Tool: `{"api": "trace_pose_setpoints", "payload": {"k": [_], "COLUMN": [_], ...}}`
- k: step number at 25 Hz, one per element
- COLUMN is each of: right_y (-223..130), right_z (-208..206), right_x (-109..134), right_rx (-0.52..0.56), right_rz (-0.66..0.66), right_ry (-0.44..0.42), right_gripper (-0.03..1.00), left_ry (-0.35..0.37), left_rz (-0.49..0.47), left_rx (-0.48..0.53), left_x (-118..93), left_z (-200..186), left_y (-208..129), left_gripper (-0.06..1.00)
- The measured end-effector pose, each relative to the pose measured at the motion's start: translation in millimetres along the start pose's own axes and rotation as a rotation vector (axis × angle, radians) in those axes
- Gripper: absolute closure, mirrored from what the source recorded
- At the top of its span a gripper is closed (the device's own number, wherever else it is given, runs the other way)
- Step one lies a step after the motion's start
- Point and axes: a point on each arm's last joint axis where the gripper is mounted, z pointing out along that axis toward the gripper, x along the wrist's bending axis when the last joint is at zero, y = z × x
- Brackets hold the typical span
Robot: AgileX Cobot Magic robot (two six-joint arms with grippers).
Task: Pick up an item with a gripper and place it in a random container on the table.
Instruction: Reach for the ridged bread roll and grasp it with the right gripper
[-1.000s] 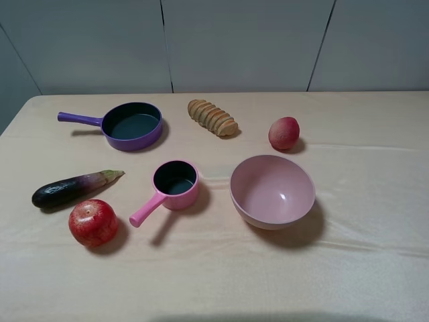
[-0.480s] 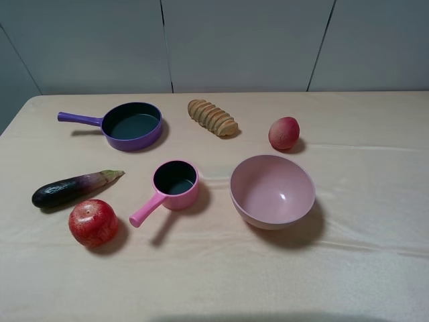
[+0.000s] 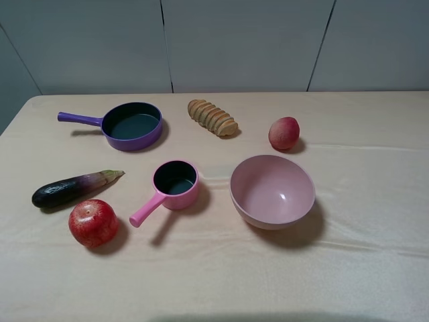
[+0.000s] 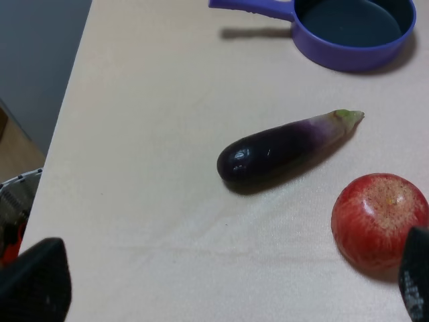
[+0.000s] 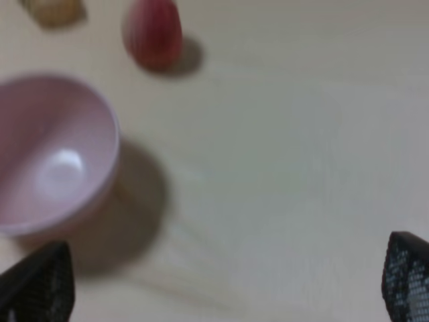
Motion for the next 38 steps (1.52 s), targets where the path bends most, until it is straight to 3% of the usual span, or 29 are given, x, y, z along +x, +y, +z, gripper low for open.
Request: {"api": "trace_pose_setpoints", "payload": {"k": [4, 26, 38], "right_y": [8, 53, 99], "right_z": [3, 115, 145], "right_x": [0, 5, 27], "right_rx": [-0.06, 0.07, 0.076], "right_rz": [0.0, 0.048, -0.042], "right_ry": [0.0, 0.056, 0.131], "right_gripper": [0.27, 0.27, 0.27], "left_ry": [0.0, 0.0, 0.0], "left_rz": [0.0, 0.0, 0.0], "left_rx": [0.0, 0.001, 0.001], "left_x": [0, 0, 0], "left_z": [0, 0, 0], "left_y": [0, 0, 0], "left_gripper": [-0.05, -0.05, -0.05]}}
